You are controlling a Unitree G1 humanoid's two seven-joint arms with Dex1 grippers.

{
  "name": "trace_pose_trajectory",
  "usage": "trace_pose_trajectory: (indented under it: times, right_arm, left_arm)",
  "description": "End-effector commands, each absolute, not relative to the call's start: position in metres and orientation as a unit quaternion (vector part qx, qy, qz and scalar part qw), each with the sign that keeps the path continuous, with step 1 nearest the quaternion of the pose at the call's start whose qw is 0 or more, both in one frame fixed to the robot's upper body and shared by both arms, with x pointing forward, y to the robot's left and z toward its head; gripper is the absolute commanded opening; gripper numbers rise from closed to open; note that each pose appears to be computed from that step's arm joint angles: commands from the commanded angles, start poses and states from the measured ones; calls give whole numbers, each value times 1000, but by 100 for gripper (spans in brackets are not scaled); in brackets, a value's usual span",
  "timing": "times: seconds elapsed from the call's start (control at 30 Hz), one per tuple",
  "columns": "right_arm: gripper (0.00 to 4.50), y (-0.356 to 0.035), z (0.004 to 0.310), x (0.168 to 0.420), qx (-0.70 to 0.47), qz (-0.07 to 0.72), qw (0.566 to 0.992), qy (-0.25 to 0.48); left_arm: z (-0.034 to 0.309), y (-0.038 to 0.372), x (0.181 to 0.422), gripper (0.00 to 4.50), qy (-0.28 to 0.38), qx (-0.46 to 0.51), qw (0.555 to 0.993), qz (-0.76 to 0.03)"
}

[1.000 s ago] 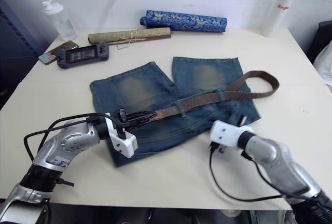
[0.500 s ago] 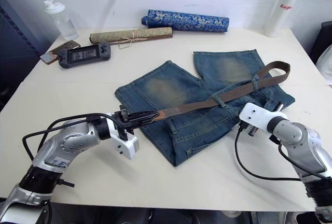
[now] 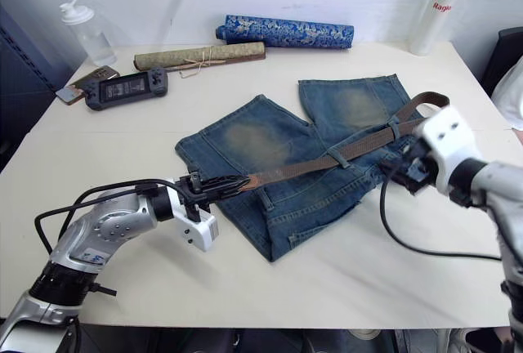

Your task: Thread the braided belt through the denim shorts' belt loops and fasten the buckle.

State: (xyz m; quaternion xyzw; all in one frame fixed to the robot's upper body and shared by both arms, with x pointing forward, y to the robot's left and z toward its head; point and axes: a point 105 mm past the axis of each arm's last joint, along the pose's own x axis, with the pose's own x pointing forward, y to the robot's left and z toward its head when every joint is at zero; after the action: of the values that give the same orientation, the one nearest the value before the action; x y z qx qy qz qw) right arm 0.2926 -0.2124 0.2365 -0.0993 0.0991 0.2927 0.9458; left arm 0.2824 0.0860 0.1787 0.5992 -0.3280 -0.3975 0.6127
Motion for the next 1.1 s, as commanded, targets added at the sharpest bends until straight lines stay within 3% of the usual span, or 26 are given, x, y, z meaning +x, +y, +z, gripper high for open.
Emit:
trace_pose_trajectory:
  times: [0.03,0.13,0.2,0.27,0.43,0.63,0.77,0.87,1.1]
  right_arm:
    - [446,-154,219,251,81,469,864,163]
    - [446,-122,201,235,199,515,817,168]
    - [446,-101,198,226,331,505,777,179]
    - [446,-88,188,230,410,460,763,194]
    - [446,-77,174,268,571,285,741,209]
    - [446,-85,183,295,646,204,707,205]
    - [446,-90,180,298,635,193,717,211]
    - [380,-90,179,297,624,200,725,213]
    - [41,-89,178,297,623,205,725,212]
  left_arm:
    - [190,87,281,0,-348,594,620,-377]
    - [191,86,281,0,-351,598,615,-375]
    - [194,84,281,0,-355,598,615,-372]
    - [196,82,280,0,-361,597,613,-370]
    - [198,80,278,0,-367,599,608,-370]
    - [195,82,277,0,-365,602,604,-372]
    - [195,83,276,0,-364,604,603,-372]
    - [195,83,277,0,-363,606,602,-371]
    - [196,83,275,0,-365,598,609,-372]
